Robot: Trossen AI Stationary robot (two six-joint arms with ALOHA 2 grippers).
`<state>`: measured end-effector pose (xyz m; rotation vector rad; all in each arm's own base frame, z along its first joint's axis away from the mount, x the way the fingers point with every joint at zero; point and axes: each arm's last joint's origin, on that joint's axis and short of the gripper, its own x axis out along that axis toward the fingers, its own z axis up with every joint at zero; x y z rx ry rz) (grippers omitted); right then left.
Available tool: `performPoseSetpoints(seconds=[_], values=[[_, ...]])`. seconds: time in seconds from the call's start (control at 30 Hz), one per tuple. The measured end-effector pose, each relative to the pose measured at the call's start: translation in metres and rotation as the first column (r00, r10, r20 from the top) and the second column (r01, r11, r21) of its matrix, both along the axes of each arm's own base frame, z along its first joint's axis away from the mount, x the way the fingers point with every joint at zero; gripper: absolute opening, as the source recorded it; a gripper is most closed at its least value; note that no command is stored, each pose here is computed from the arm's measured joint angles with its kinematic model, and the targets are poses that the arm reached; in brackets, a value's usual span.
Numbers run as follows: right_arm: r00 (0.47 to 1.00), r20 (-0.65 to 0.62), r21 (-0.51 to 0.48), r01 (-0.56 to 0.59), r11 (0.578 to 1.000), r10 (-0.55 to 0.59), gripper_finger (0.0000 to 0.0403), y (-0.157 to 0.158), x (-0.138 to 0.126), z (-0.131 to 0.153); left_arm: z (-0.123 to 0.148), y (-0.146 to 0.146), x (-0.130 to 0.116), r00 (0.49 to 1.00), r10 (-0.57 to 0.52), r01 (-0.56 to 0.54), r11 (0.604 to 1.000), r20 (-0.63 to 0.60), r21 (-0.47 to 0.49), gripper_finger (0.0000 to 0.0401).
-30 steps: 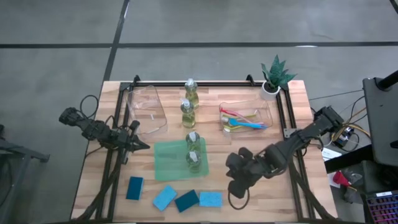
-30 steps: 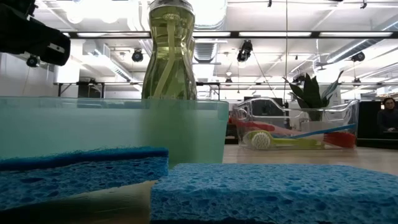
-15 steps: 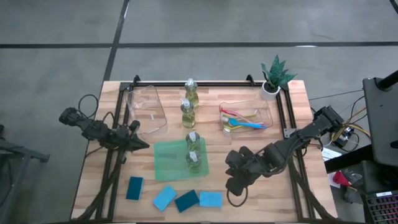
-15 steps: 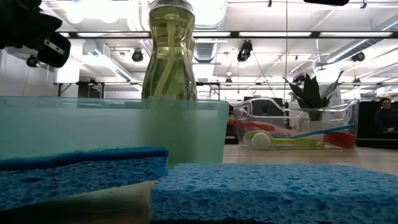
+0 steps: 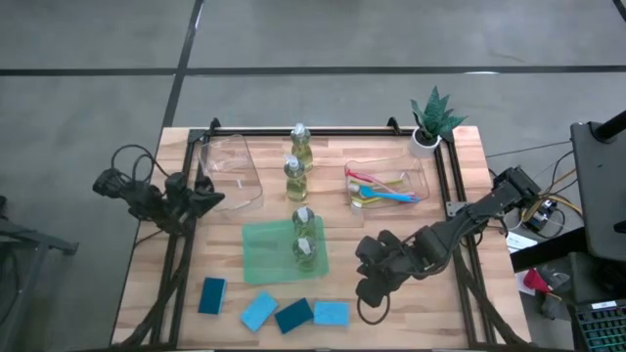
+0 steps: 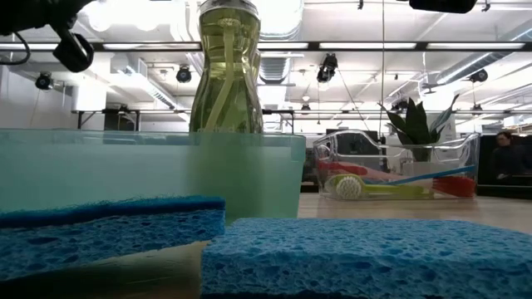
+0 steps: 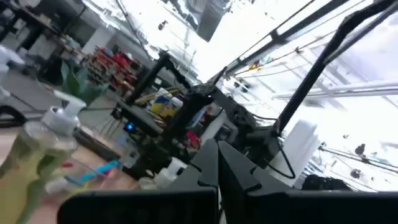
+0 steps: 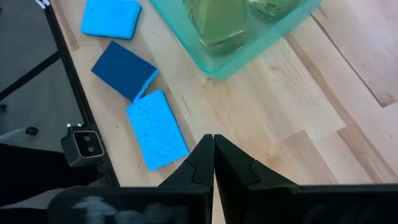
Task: Pick & Place Kitchen Sink Supplies
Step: Put the blue sponge into the left transparent bin
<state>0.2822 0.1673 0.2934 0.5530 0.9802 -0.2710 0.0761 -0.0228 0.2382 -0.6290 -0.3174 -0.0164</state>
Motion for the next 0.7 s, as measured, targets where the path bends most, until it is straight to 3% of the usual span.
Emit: performPoseSetpoints(seconds=[0.07,0.17,0.37,0.57,0.7], values=[[1.000,-0.001,0.000,0.001,1.000,-0.001,0.0008,-0.0001,-0.0001,-0.0004,-0.0003,-0.0002,0.0003,1.000,-0.014,0.014,0.999,0.001,-0.043,0.0000],[1.000,-0.005,-0.002,0.003,1.000,-0.003,0.0008,-0.0003,-0.0004,-0.0019,-0.0005,-0.0003,0.0004,0.998,-0.066,0.069,0.975,0.020,-0.212,0.0000],[1.000,0.015,-0.039,0.026,0.999,-0.026,0.0008,-0.0017,0.0000,-0.0023,-0.0016,-0.0003,0.0018,0.998,-0.065,0.066,0.958,0.014,-0.280,0.0017],[1.000,0.009,-0.052,0.028,0.998,-0.028,0.0008,-0.0034,0.0000,-0.0054,-0.0022,-0.0021,0.0030,0.993,-0.119,0.118,0.943,0.017,-0.311,0.0106],[0.999,0.004,-0.053,0.038,0.998,-0.038,0.0008,-0.0040,-0.0004,-0.0077,0.0009,-0.0029,0.0023,0.982,-0.177,0.189,0.904,0.067,-0.383,0.0173]])
